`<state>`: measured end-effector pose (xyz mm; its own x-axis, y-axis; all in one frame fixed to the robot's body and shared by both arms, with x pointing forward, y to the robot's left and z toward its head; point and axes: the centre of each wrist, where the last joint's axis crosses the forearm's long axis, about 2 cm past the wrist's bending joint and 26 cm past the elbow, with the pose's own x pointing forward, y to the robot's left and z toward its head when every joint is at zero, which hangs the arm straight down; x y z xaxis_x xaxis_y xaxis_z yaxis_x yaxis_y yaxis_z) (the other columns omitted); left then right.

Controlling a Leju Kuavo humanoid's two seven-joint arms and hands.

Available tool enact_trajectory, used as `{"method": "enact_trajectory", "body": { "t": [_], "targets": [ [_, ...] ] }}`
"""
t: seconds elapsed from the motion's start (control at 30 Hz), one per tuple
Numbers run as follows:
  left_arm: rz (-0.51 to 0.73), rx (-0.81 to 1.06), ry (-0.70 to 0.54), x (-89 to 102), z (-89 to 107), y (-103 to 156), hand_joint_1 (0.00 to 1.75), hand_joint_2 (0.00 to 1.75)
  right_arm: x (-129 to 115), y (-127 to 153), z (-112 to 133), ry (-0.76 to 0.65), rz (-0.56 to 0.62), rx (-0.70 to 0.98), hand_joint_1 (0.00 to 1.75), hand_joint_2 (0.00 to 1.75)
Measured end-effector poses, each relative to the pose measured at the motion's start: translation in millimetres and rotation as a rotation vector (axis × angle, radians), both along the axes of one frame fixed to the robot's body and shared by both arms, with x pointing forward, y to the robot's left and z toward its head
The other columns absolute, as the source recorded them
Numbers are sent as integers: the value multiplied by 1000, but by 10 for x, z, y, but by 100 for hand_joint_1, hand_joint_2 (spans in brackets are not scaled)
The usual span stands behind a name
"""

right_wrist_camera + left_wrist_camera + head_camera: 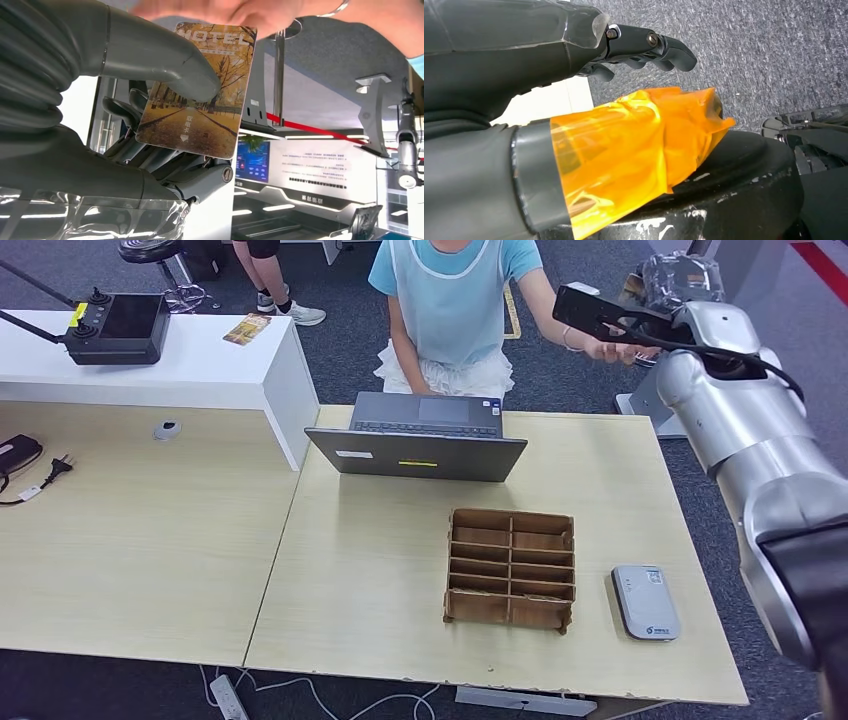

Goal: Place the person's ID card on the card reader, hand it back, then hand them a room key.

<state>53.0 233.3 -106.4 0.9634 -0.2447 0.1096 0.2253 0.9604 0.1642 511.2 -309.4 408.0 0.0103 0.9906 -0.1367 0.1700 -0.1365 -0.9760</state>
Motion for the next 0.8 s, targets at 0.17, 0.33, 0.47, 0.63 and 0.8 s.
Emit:
{"method": "enact_trajectory", "body": {
  "t": [0.17, 0.33, 0.47, 0.63, 0.8],
  "targets": [
    [1, -1, 0, 0, 1, -5, 0, 0, 4, 24, -10, 3, 0, -1, 3, 175],
    [-1, -3, 0, 0, 2, -16, 0, 0, 6, 37, -18, -2, 0, -6, 0, 175],
    [-2, -3, 1, 0, 2, -18, 0, 0, 6, 38, -18, -9, -1, -11, 0, 175],
    [-4, -3, 1, 0, 2, -18, 0, 0, 6, 34, -12, -17, -4, -12, 0, 175],
    [-4, -2, 1, 0, 2, -18, 0, 0, 2, 30, 18, -49, -3, 0, 0, 175]
  ]
}}
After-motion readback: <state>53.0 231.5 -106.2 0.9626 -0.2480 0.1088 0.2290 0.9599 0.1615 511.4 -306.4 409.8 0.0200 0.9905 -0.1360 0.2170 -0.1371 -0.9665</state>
